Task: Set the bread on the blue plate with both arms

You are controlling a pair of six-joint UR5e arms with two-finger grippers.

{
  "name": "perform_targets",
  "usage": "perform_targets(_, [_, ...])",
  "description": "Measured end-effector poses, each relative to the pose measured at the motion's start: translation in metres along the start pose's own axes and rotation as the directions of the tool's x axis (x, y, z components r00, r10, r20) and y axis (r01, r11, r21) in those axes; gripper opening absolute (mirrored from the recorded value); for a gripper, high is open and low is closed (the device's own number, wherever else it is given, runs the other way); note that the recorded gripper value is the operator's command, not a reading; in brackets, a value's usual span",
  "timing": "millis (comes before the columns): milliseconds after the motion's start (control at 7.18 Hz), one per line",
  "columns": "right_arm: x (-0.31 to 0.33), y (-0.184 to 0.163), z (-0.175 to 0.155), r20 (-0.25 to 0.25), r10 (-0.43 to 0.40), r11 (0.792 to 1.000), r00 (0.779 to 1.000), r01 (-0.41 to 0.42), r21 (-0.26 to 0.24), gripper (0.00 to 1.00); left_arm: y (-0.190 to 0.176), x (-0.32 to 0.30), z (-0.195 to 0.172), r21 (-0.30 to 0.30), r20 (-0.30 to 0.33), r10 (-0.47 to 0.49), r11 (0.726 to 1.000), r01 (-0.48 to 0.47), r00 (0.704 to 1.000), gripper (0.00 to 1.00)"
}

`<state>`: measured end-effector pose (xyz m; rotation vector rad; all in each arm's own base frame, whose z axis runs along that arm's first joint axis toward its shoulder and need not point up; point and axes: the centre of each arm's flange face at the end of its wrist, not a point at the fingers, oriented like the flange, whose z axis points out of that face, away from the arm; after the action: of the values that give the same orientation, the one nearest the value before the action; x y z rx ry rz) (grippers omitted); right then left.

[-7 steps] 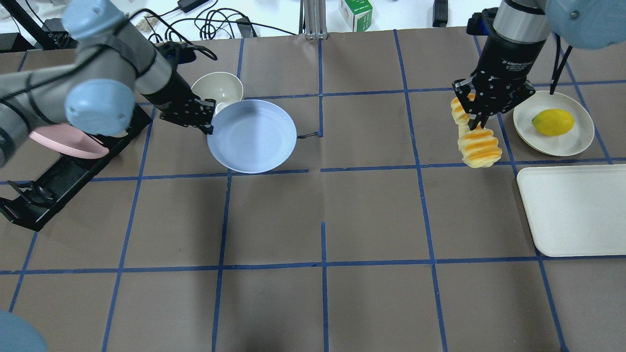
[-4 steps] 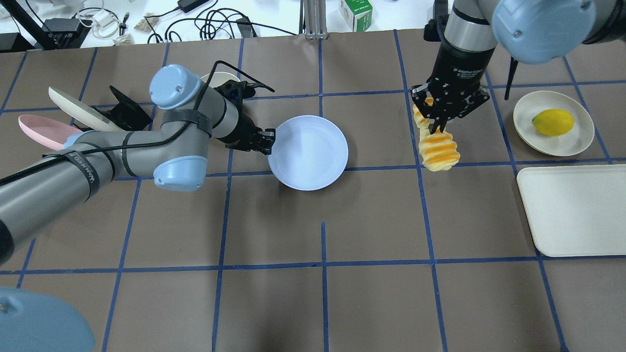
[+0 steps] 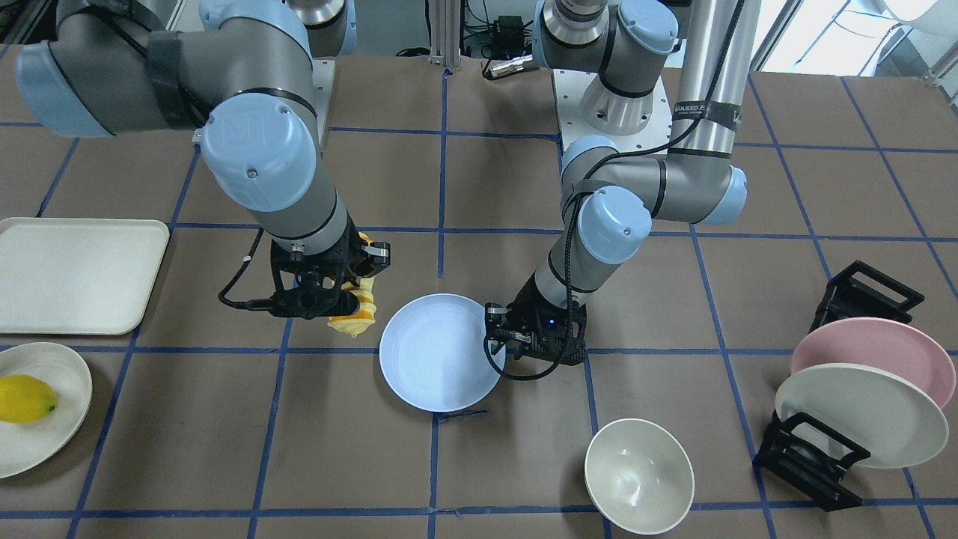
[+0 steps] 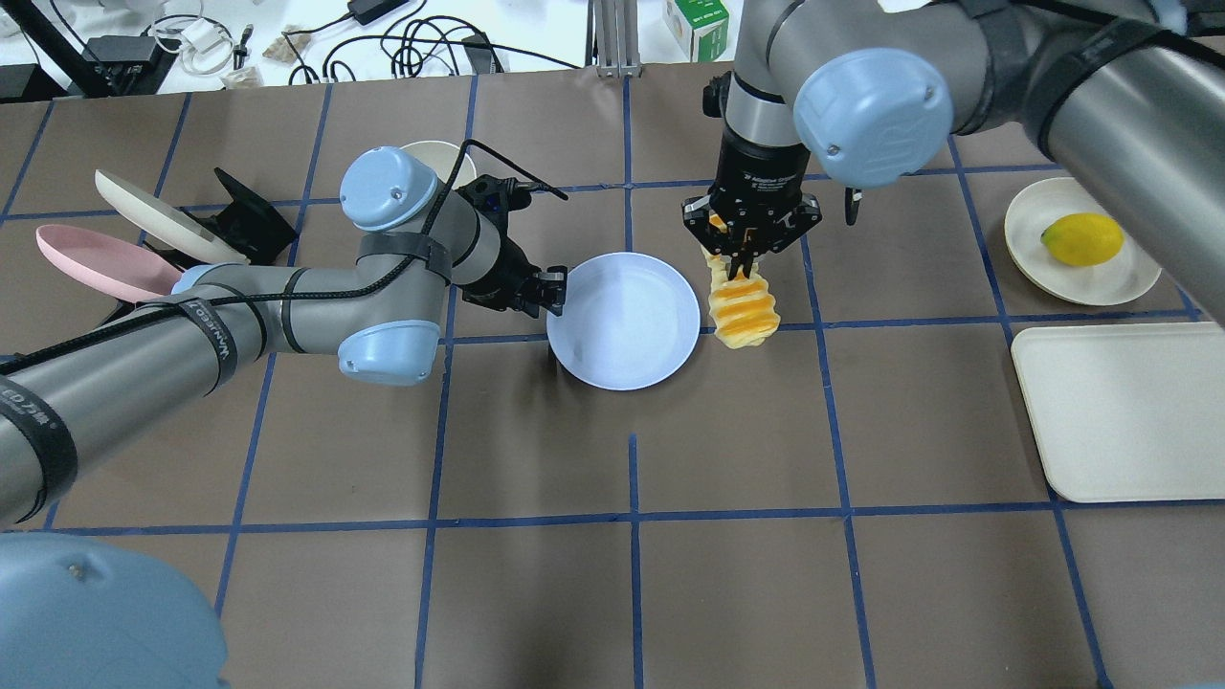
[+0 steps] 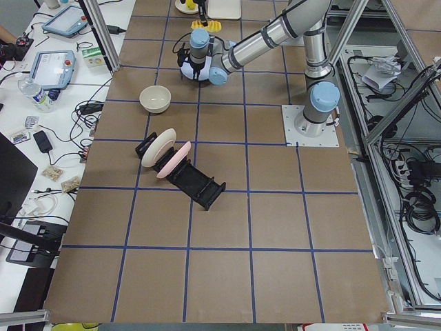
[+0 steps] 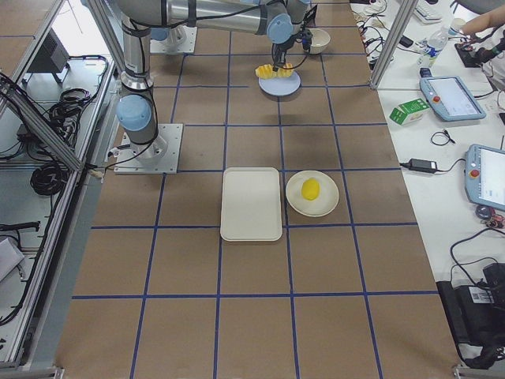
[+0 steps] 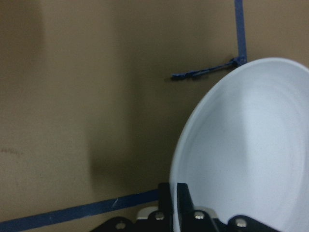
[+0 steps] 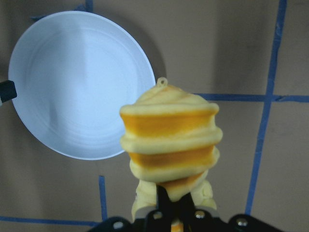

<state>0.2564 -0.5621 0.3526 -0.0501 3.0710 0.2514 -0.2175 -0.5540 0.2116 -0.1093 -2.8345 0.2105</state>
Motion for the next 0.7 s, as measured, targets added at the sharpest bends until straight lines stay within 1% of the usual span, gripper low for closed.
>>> perform_targets(139, [-0.009,-0.013,0.015,0.016,0.007,1.000,1.000,-0.007,0.017,0.00,-0.013,-0.007,-0.021,0.016,0.012,0.005,1.000,-0.005,1.000,1.00])
perform_targets(278, [-0.020,-0.023,0.031,0.033,0.029,0.999,0.999,-0.030,0.032,0.00,-0.033,-0.025,-0.053,-0.002,0.037,0.030,1.000,-0.030,0.999,1.00])
perform_targets(418, [-0.039,-0.027,0.049,0.045,0.044,0.998,0.998,-0.045,0.036,0.00,-0.050,-0.041,-0.097,-0.064,0.079,0.065,0.996,-0.060,0.995,1.00])
perform_targets(557, [-0.059,-0.028,0.067,0.054,0.052,0.998,0.997,-0.054,0.039,0.00,-0.059,-0.045,-0.152,-0.139,0.128,0.083,0.988,-0.066,0.988,1.00])
perform_targets(696, [-0.079,-0.030,0.083,0.069,0.057,0.997,0.996,-0.061,0.052,0.04,-0.056,-0.037,-0.204,-0.202,0.157,0.084,0.978,-0.051,0.984,1.00])
